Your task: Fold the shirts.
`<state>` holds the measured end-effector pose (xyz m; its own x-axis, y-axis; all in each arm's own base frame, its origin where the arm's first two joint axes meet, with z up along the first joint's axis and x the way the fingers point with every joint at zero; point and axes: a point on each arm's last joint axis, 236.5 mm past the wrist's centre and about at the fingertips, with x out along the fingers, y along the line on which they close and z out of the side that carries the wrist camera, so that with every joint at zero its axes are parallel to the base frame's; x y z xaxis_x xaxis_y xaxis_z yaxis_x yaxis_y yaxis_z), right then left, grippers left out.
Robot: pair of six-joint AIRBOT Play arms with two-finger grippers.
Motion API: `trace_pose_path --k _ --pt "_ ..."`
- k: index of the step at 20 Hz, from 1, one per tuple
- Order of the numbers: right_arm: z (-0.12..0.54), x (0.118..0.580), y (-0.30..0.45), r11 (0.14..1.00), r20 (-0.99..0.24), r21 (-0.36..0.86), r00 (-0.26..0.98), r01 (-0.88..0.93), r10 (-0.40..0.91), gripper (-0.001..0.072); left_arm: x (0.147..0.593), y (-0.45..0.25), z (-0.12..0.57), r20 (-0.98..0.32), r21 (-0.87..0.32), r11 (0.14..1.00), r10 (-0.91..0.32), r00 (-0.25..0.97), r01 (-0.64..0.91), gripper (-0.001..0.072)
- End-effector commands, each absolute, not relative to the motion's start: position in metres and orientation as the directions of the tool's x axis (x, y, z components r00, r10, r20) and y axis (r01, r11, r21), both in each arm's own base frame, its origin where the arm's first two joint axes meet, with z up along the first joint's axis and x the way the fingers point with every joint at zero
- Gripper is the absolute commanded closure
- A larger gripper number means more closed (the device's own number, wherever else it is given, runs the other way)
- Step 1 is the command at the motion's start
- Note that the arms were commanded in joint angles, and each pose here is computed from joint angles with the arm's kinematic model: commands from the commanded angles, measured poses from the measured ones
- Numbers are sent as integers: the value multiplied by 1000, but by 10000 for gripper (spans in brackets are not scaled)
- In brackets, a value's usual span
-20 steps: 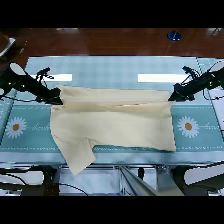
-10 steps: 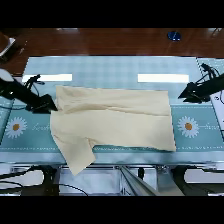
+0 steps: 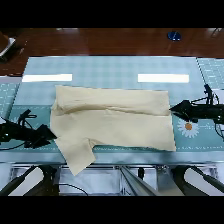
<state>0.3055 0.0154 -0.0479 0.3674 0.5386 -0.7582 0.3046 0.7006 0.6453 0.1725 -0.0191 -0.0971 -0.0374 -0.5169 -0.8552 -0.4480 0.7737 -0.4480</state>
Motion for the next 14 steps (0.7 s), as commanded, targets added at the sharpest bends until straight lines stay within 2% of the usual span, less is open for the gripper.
trace_pose_path --k 1,3,7,8,9,10,11,14 --pt "-53 302 27 671 -734 674 392 310 555 300 173 -53 -99 -798 -544 704 -603 19 -457 197" --pt "-50 300 31 663 -723 686 386 301 573 299 170 -67 -108 -793 -552 704 -609 19 -447 197" --pt "-43 296 3 606 -705 707 424 364 568 300 156 -85 -113 -780 -548 738 -621 -78 -393 201" --pt "-42 289 -12 595 -711 702 427 392 558 300 154 -87 -115 -776 -547 741 -623 -95 -390 301" --pt "-46 274 -26 588 -734 679 402 439 548 301 153 -89 -115 -773 -547 741 -626 -107 -389 583" --pt "-54 251 -31 560 -760 642 338 523 555 302 153 -90 -115 -770 -550 741 -628 -110 -385 690" --pt "-62 226 -26 542 -777 593 247 595 580 302 153 -90 -114 -770 -552 740 -629 -108 -384 690" --pt "-83 162 -29 611 -834 396 -10 685 551 302 152 -91 -113 -767 -554 738 -633 -110 -385 690"
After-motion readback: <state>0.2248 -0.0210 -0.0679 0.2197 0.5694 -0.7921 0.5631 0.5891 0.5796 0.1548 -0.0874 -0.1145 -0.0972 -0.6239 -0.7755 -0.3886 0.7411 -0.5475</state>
